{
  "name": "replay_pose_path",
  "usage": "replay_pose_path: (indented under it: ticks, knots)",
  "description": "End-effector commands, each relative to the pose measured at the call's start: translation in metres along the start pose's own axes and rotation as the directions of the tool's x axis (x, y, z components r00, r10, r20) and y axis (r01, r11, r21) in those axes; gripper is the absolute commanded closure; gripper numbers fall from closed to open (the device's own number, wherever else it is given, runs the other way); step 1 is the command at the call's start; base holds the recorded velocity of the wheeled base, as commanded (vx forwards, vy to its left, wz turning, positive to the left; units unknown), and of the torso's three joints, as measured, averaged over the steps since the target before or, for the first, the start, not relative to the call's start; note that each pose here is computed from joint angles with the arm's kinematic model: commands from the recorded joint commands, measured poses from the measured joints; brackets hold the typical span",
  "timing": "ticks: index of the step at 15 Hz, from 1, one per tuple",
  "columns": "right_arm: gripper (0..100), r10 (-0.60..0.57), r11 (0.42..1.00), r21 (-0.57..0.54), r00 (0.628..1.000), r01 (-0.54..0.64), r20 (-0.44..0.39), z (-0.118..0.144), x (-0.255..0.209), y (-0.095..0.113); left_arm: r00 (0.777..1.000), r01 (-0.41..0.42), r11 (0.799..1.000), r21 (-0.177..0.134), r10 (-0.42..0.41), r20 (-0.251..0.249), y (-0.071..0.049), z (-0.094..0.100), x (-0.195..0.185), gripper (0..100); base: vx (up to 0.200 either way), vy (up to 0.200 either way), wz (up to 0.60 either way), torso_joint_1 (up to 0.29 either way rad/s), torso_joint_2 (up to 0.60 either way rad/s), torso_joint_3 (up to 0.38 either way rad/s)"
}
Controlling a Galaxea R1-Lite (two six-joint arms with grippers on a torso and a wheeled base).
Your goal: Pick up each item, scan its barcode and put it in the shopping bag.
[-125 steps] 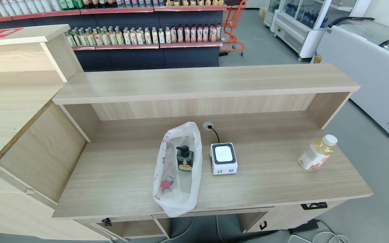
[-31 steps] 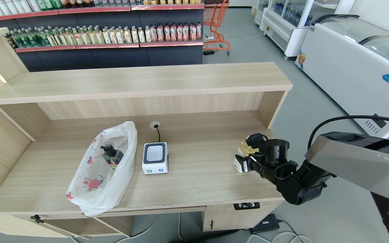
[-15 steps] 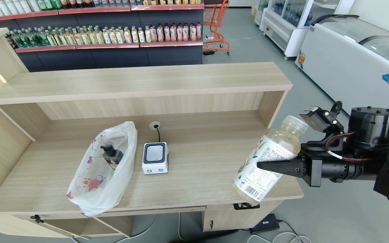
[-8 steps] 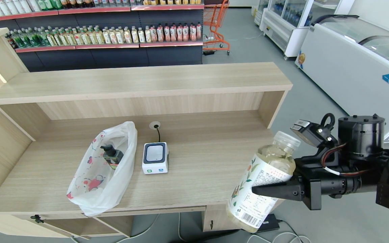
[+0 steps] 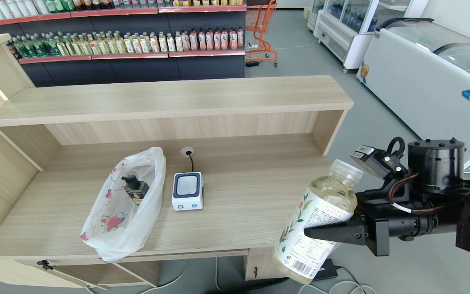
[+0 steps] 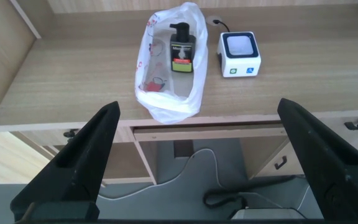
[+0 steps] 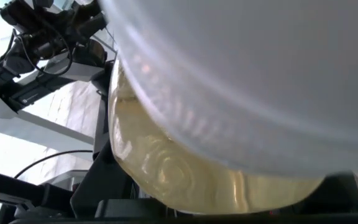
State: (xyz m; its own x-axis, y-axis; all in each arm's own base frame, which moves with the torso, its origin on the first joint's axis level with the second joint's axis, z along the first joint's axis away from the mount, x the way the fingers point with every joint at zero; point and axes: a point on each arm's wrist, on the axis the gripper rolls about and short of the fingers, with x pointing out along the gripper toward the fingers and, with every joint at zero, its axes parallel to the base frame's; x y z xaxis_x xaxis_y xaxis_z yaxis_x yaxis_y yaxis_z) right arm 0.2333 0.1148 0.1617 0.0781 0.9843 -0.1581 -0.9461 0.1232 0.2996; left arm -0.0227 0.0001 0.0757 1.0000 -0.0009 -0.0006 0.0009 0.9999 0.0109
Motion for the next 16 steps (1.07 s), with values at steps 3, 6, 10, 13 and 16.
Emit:
replay_pose_path:
  ticks: [3,6,10,13,16]
  knots:
    - [100,0.0,1.0,-0.002,1.0,0.0,0.0,0.0,-0.001,0.001,1.0,-0.001,1.0,0.0,0.001,0.001,0.0,0.0,0.0,0,0.0,0.0,0.0,0.0,0.0,0.0]
    - [100,-0.002,1.0,-0.005,1.0,0.002,0.0,0.0,-0.001,0.001,1.0,-0.001,1.0,0.0,0.001,0.001,0.0,0.0,0.0,0,0.0,0.0,0.0,0.0,0.0,0.0]
    - [100,-0.002,1.0,-0.019,1.0,0.002,-0.002,0.0,0.0,0.001,1.0,-0.002,1.0,0.0,0.002,0.001,0.0,0.0,0.0,0,0.0,0.0,0.0,0.0,0.0,0.0]
    - [100,-0.005,1.0,-0.023,1.0,0.005,0.0,0.0,0.0,0.001,1.0,0.001,1.0,0.0,-0.001,0.001,0.0,0.0,0.0,0,0.0,0.0,0.0,0.0,0.0,0.0]
    - [100,-0.319,0.917,-0.231,0.946,0.324,0.06,0.011,-0.013,-0.009,1.0,0.001,1.0,0.0,-0.001,0.001,0.0,0.0,0.0,0,0.0,0.0,0.0,0.0,0.0,0.0]
